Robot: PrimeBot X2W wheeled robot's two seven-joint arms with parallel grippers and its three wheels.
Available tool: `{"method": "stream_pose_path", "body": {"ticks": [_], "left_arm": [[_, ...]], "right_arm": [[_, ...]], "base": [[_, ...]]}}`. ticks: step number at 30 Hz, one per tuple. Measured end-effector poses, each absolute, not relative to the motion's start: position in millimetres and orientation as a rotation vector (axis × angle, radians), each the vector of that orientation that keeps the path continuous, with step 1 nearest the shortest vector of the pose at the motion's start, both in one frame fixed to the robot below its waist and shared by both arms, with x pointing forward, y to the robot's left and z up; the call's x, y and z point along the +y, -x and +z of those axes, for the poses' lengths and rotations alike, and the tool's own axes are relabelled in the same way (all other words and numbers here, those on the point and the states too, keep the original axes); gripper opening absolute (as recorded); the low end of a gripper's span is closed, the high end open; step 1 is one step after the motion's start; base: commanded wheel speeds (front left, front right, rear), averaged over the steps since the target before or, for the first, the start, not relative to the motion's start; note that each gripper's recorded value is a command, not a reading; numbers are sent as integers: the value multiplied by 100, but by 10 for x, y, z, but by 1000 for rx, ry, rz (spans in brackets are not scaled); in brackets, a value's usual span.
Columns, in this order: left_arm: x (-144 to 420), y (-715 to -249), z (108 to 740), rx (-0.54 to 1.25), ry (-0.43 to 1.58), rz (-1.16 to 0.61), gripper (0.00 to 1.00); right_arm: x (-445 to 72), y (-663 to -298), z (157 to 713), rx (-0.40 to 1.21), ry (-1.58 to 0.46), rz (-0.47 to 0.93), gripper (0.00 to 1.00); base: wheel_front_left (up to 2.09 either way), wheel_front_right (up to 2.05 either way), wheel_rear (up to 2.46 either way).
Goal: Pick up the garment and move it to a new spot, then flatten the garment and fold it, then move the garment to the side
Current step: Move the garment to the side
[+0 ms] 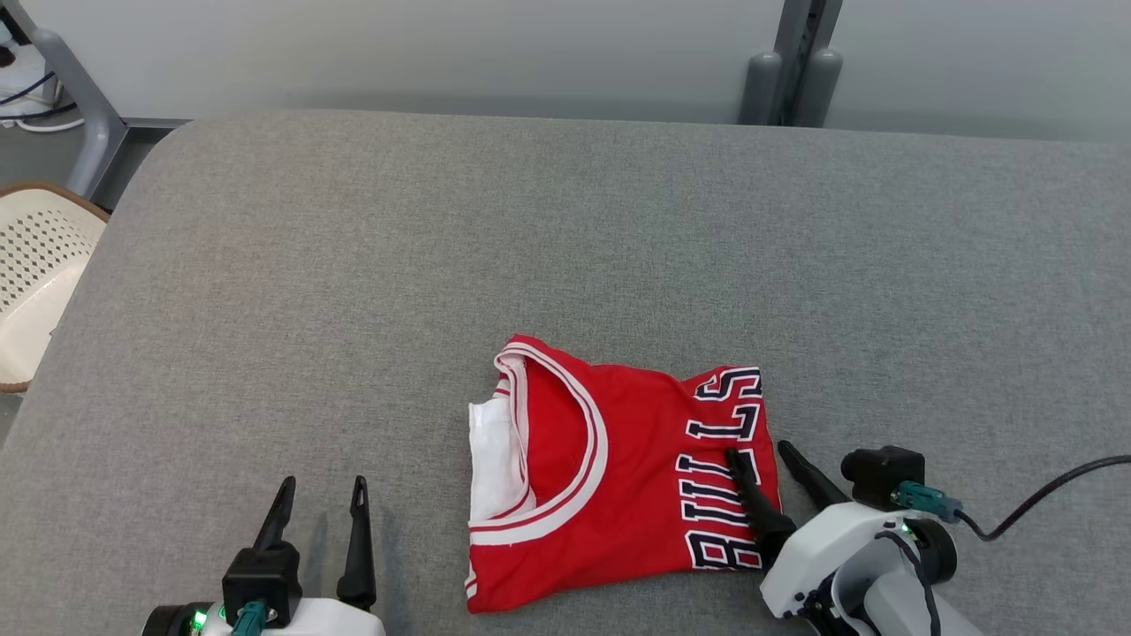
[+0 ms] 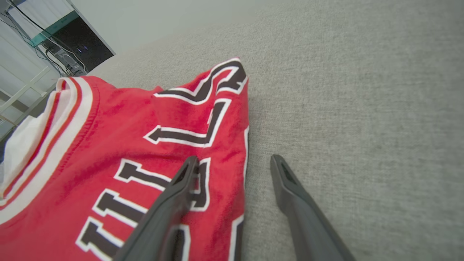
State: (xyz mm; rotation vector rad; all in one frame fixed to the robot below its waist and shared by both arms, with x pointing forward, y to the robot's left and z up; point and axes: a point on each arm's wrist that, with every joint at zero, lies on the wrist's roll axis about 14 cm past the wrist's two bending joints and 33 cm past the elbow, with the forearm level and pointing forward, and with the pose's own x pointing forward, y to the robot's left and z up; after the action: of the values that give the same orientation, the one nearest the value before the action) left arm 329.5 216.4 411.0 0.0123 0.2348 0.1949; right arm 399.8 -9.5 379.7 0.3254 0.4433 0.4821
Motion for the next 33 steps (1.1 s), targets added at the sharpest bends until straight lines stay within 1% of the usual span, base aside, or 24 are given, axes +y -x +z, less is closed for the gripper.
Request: {"method": "stream_pose_path", "body": {"ticks": [6, 7, 8, 9, 10, 16, 21, 28, 29, 33], "left_arm": [[2126, -3364, 4155, 218, -13, 181, 100], [2120, -3369, 4159, 217, -13, 179, 100], [2114, -3382, 4169, 213, -13, 176, 100], [2105, -3396, 4183, 208, -13, 173, 100], [2097, -3410, 4198, 203, -13, 170, 100], [2025, -3447, 4232, 190, -10, 145, 100], [1814, -3510, 4203, 194, -22, 59, 100], [1172, -3777, 4244, 166, -27, -159, 100], [1172, -3777, 4244, 166, -27, -159, 100], [688, -3959, 4308, 136, -22, -304, 100]], "right_arm": [[62, -3943, 3794, 486, -363, 527, 100], [93, -3932, 3799, 489, -356, 541, 98], [127, -3927, 3808, 489, -353, 554, 48], [148, -3928, 3815, 488, -353, 559, 11], [153, -3935, 3812, 488, -346, 561, 0], [65, -3989, 3864, 462, -339, 531, 0], [-226, -4013, 3926, 431, -349, 447, 0], [-836, -3948, 4010, 377, -360, 280, 0], [-836, -3948, 4010, 377, -360, 280, 0], [-1269, -3832, 4028, 351, -373, 154, 0]], "base": [[0, 0, 0], [0, 0, 0], [0, 0, 0], [0, 0, 0], [0, 0, 0], [0, 0, 0], [0, 0, 0], [0, 0, 0], [0, 0, 0], [0, 0, 0]]}}
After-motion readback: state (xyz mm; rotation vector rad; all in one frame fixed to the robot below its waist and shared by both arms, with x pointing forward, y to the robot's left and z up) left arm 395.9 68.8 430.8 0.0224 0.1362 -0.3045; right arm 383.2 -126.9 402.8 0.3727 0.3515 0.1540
